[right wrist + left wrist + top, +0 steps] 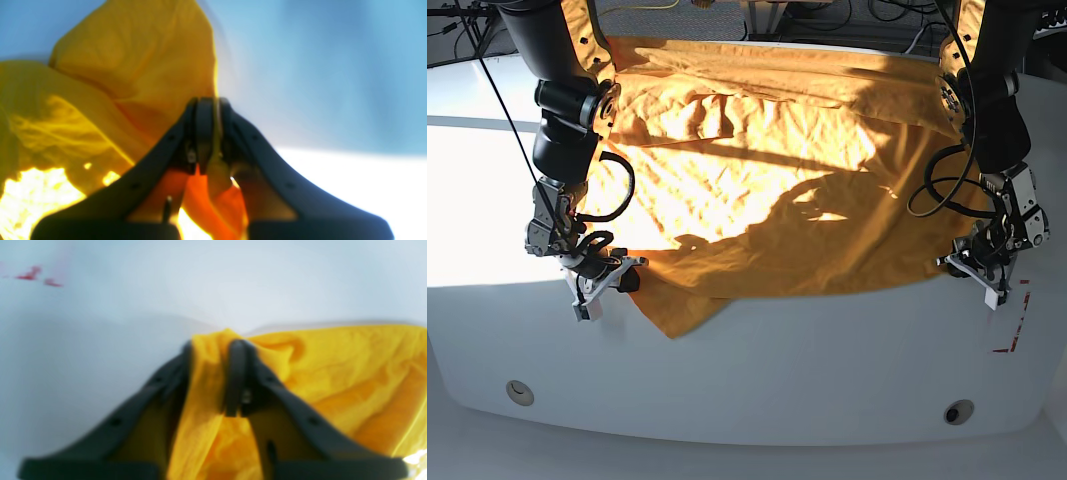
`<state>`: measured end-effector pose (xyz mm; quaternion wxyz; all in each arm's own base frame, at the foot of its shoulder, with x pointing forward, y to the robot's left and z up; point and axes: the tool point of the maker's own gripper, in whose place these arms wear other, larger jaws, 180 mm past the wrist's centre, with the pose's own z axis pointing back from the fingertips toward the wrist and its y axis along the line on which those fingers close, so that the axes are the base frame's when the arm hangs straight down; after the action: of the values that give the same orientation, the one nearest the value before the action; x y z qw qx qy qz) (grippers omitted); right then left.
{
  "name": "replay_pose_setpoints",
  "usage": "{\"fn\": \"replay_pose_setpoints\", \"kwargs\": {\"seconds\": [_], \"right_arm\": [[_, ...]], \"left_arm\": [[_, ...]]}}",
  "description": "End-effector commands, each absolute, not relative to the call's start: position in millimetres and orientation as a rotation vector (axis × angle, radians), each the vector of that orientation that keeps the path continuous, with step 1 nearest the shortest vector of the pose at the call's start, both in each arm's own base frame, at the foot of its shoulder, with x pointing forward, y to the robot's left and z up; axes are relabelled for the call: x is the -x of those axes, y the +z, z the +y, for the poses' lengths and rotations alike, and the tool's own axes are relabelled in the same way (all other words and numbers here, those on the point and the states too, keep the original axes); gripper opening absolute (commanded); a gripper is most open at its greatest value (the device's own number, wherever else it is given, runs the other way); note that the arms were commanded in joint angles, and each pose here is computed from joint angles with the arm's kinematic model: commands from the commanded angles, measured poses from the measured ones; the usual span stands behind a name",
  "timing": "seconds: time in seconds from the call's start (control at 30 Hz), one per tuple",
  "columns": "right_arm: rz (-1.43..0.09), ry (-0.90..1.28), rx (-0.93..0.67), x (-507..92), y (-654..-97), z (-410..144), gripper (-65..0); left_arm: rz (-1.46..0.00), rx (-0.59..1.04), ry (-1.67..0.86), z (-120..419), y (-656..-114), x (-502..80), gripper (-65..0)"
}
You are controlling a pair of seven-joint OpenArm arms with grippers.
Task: Fold the T-shirt properly
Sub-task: 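Move both open grippers to the shirt's hem corners, then close both grippers on the hem corners, then fold the hem over toward the collar with both grippers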
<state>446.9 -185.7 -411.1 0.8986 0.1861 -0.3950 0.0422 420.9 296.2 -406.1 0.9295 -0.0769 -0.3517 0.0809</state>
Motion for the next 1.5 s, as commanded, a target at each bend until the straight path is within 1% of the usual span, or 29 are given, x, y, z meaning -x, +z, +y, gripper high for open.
{"fn": "replay_pose_setpoints", "kwargs": {"seconds": [0.0,0.3,0.47,0.6,0.8,1.03,1.23,1.47], "right_arm": [[-0.888,0.103,-0.363,-465,-382,-196,-61.4],[-0.898,0.152,-0.292,-470,-358,-208,-61.4],[-0.903,0.183,-0.238,-472,-340,-217,-61.4],[-0.898,0.206,-0.188,-466,-331,-224,-61.4],[-0.917,0.237,-0.117,-457,-315,-231,-61.4],[-0.883,0.271,-0.022,-436,-303,-241,-61.4],[-0.845,0.299,0.085,-410,-289,-251,-61.4],[-0.784,0.323,0.184,-373,-286,-259,-61.4]], "left_arm": [[-0.736,0.131,0.162,308,-393,-427,-65.0],[-0.870,0.051,0.116,321,-342,-443,-65.0],[-0.893,0.013,0.089,324,-327,-440,-65.0],[-0.945,-0.023,0.068,327,-306,-442,-65.0],[-0.981,-0.066,0.040,328,-294,-434,-65.0],[-1.066,-0.075,0.002,311,-271,-425,-65.0],[-1.114,-0.035,-0.019,299,-265,-407,-65.0],[-1.097,-0.006,-0.035,290,-277,-383,-65.0]]}}
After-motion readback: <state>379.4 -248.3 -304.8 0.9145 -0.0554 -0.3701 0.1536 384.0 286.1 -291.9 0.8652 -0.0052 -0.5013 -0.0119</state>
